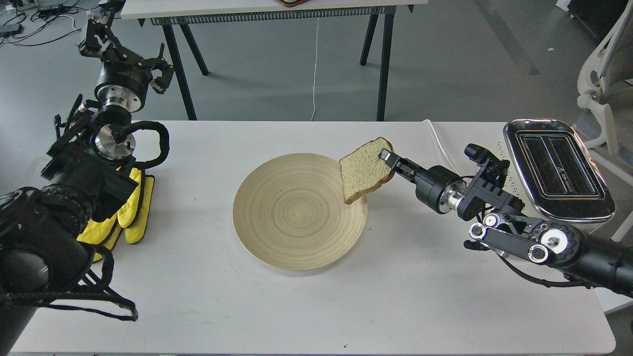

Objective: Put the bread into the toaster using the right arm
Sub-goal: 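Carry the bread slice with the right gripper above the toaster slot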

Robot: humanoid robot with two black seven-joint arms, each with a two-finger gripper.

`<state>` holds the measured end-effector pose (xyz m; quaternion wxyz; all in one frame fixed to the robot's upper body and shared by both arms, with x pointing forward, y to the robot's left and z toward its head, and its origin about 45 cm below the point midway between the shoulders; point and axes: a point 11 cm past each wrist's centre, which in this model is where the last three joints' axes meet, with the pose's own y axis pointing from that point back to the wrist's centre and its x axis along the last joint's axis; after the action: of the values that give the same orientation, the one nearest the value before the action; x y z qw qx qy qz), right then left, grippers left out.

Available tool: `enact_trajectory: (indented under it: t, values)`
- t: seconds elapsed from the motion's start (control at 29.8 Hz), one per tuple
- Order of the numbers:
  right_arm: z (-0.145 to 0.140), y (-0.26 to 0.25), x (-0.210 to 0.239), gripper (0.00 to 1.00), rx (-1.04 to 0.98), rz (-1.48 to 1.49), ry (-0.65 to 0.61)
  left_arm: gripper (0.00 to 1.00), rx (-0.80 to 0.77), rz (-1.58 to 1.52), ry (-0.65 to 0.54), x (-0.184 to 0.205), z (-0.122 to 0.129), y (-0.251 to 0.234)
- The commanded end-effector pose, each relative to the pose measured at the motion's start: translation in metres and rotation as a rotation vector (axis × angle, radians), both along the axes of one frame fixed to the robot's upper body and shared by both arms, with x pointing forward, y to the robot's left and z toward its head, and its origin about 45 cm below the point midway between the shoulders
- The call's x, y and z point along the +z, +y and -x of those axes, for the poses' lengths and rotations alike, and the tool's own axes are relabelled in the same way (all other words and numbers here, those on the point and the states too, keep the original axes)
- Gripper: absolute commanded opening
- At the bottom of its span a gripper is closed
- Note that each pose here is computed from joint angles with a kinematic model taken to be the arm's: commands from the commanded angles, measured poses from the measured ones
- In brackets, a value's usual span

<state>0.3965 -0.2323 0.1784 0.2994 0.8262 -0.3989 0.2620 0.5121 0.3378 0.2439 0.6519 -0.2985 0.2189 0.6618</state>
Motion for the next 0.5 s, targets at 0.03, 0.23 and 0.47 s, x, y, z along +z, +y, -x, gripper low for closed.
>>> enact_trajectory:
  t: [0.03, 0.23, 0.47]
  values:
    - [0.001, -0.056, 0.059, 0.14, -0.03, 0.066, -0.091, 1.0, 0.0, 0.0, 0.0, 0.0, 0.0, 0.0]
    - [0.027, -0.144, 0.115, 0.14, -0.095, 0.295, -0.183, 1.0, 0.0, 0.0, 0.0, 0.0, 0.0, 0.0]
    - [0.06, -0.222, 0.149, 0.14, -0.157, 0.556, -0.236, 1.0, -0.001, -0.001, 0.0, 0.0, 0.0, 0.0]
